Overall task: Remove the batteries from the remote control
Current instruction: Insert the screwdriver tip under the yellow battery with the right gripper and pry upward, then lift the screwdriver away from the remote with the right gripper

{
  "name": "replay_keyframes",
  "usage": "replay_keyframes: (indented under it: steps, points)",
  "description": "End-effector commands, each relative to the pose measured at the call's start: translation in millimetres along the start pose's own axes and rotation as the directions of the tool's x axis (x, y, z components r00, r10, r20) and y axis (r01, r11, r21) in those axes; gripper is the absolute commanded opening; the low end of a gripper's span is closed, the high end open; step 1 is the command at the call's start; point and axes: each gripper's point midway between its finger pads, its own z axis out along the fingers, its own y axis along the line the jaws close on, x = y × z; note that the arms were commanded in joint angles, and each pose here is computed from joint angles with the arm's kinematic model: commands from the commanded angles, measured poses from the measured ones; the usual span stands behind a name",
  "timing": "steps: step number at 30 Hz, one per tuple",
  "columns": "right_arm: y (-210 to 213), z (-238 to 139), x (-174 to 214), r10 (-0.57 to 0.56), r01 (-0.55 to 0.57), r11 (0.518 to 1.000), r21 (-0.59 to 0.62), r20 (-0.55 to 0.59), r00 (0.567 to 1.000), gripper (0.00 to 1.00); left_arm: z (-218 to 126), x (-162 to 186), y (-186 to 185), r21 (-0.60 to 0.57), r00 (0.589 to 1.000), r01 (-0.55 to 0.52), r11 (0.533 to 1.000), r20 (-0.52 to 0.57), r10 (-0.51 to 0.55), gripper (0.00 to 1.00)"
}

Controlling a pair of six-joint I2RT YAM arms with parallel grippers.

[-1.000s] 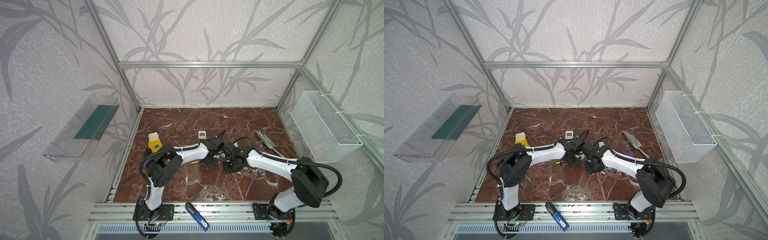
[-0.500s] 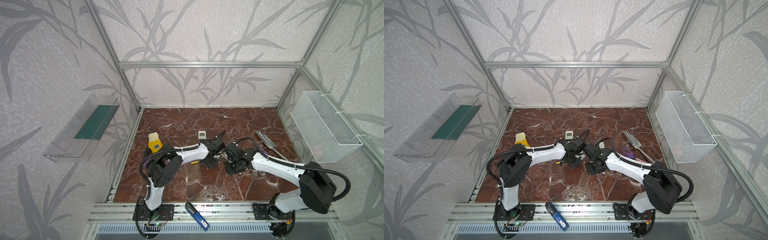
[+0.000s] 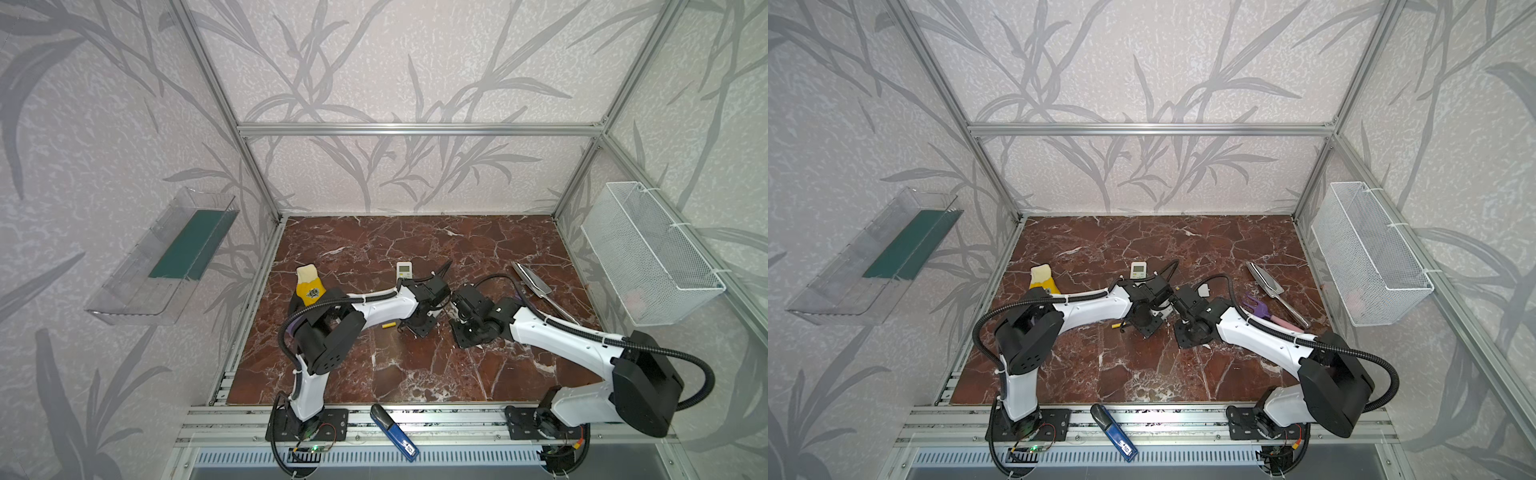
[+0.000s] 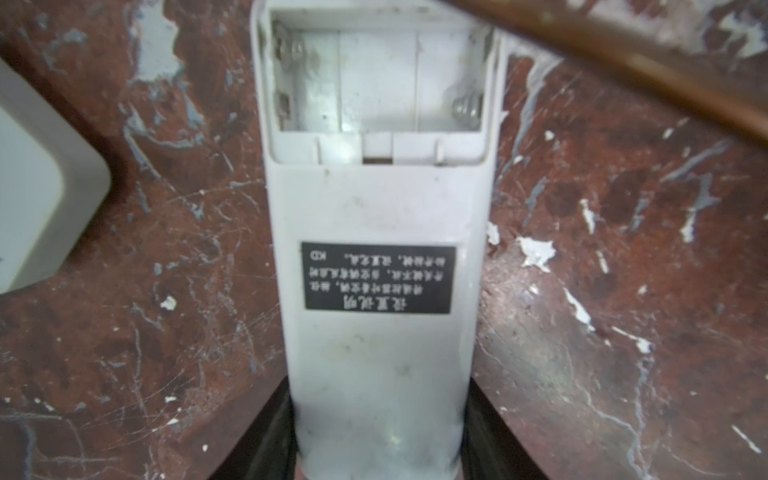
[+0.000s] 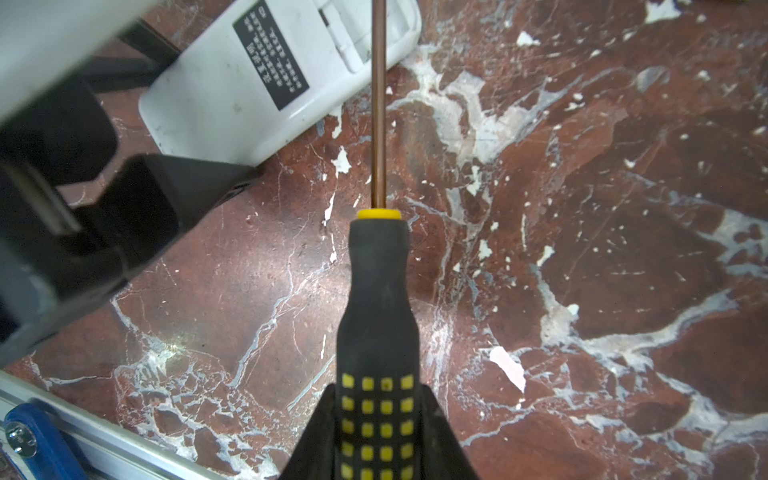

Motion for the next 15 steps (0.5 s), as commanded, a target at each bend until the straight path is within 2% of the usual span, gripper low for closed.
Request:
replay_keyframes:
  steps: [1, 10, 15]
  points:
    - [-12.1, -6.0, -5.5, 0.005, -0.007, 0.999, 0.043, 0.040, 0.999, 0.00, 26.7, 40.0, 4.6, -0.042, 0.987, -0.041, 0.998, -0.158, 0.034, 0.43]
    - [-54.8, -37.3, -48.8, 0.045, -0.067, 0.993, 0.096, 0.218, 0.975, 0.00, 23.9, 31.5, 3.9, -0.032, 0.993, -0.003, 0.999, -0.118, -0.001, 0.46]
    - [-75.9, -43.2, -76.8, 0.080, -0.099, 0.993, 0.057, 0.269, 0.960, 0.00, 23.1, 27.9, 2.8, -0.021, 0.995, 0.009, 1.000, -0.104, -0.012, 0.47]
